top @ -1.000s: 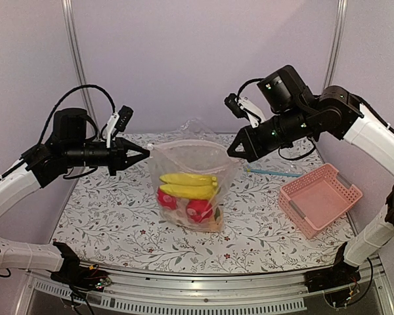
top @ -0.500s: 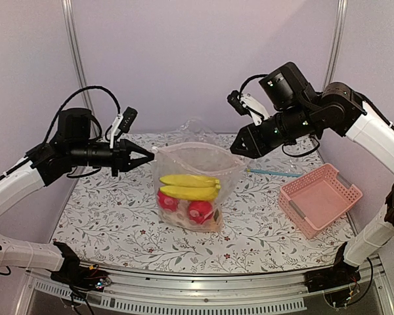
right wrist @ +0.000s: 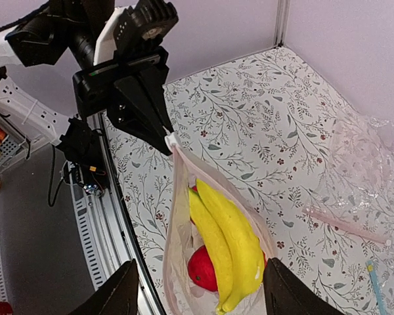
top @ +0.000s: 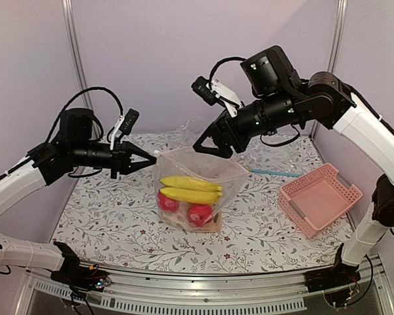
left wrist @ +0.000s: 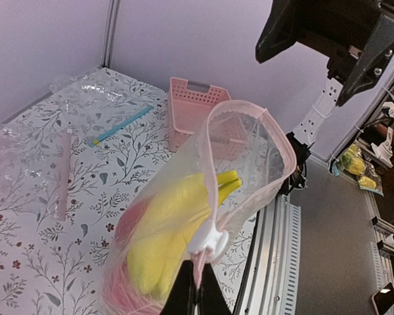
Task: Place the food in the zip-top bag and seal the zipper
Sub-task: Adjust the zipper food storage bag at the center of the board, then zip the zipper on the zipper food storage bag.
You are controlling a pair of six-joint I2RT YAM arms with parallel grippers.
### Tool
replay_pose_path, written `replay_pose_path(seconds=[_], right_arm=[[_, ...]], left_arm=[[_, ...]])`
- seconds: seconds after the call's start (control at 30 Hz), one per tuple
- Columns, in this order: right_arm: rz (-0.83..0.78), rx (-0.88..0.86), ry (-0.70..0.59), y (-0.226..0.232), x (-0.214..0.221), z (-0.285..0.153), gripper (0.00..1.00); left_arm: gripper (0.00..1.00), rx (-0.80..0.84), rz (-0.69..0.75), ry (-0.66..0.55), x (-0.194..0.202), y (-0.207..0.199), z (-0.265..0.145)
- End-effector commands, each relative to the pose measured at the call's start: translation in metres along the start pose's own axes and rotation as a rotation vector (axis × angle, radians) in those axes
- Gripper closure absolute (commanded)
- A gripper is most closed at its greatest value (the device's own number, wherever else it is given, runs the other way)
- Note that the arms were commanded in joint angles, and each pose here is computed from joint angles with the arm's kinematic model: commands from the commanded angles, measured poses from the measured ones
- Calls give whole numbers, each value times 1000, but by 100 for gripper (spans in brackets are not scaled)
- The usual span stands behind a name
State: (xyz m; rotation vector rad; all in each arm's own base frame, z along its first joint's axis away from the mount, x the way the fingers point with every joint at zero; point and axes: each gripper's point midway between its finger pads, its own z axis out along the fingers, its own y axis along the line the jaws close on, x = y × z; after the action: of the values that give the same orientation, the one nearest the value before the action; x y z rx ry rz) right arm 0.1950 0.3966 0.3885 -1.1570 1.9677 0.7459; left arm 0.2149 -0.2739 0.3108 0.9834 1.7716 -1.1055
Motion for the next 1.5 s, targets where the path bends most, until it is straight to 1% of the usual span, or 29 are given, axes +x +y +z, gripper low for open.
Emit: replay_pose_path(seconds=[0.0,0.1,0.2,0.33,0.6,1.07,1.2,1.3,1.4,1.47], right_arm=[[-169,-129,-23,31,-12,26,36],[-233,-172,-47,42,-19,35,36],[-268,-198,-49,46,-20,48,38],[-268,-258,-39,54,-20,68,42],[-269,-276,-24,55,-16,93,44],[-250,-285,-5,54,-11,109,51],[-247,-290,-2,54,-10,110,55],[-248,-290,2,54,-9,111,61],[-247,-290,4,54,-8,112,72],[-247,-290,6,54,-8,113,74]], left_arm=[[100,64,35,-4,-8,-14,-2],[100,98,43,-2,-8,-21,-3],[100,112,54,-2,-8,-26,-4],[100,117,53,10,-6,-26,-4],[100,157,53,20,-5,-34,-3],[100,166,50,32,-3,-35,-1],[100,163,50,33,-3,-35,-1],[100,163,51,33,-3,-35,-1],[100,162,50,34,-3,-34,0],[100,162,49,35,-2,-34,0]])
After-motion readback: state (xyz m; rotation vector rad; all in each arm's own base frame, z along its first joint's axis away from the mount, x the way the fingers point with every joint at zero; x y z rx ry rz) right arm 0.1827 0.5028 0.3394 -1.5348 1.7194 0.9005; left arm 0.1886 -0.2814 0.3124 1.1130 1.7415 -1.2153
